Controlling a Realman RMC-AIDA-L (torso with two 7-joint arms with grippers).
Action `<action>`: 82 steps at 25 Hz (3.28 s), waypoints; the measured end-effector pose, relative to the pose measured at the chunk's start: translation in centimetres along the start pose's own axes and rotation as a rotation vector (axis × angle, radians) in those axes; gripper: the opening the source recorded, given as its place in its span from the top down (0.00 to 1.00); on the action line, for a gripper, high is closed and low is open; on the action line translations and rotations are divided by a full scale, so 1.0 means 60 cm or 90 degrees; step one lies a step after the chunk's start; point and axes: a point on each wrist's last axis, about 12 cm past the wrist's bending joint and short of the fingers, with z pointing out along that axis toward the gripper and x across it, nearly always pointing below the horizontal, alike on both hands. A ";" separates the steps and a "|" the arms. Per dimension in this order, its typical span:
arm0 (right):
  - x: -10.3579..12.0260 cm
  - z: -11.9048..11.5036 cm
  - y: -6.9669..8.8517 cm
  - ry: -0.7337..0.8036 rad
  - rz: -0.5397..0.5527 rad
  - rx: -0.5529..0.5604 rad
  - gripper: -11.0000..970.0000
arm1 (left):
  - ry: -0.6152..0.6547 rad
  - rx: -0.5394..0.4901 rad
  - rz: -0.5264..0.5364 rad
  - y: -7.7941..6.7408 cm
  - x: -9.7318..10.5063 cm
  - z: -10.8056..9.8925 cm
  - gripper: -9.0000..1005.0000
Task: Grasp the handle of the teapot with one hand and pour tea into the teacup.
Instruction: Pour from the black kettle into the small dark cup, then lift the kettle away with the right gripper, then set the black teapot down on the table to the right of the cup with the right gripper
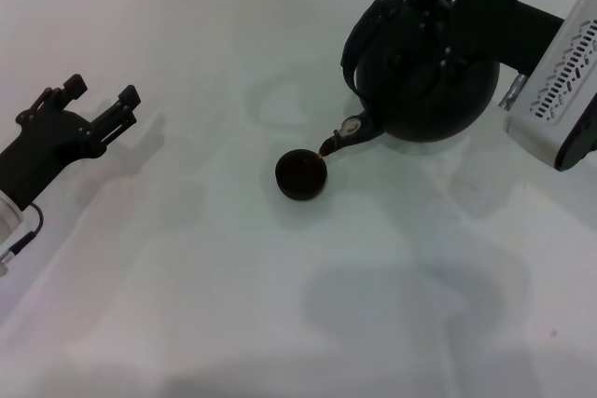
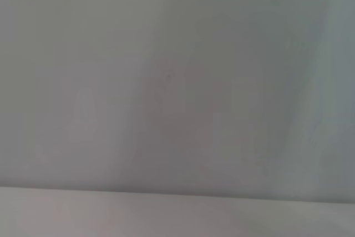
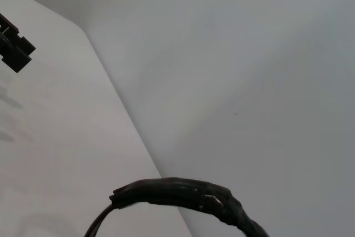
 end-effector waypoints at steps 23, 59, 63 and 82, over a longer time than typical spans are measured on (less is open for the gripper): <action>0.000 0.001 0.005 -0.005 0.018 -0.007 0.87 | 0.000 0.003 0.002 -0.001 -0.002 0.003 0.14; 0.170 -0.089 0.003 -0.101 0.327 -0.003 0.87 | 0.007 0.018 0.007 -0.004 -0.007 0.022 0.14; 0.178 -0.088 0.006 -0.091 0.312 0.001 0.87 | 0.009 0.018 0.008 -0.003 -0.006 0.021 0.14; 0.205 -0.085 0.019 -0.041 0.293 0.031 0.87 | 0.011 0.017 0.020 -0.003 -0.006 0.022 0.14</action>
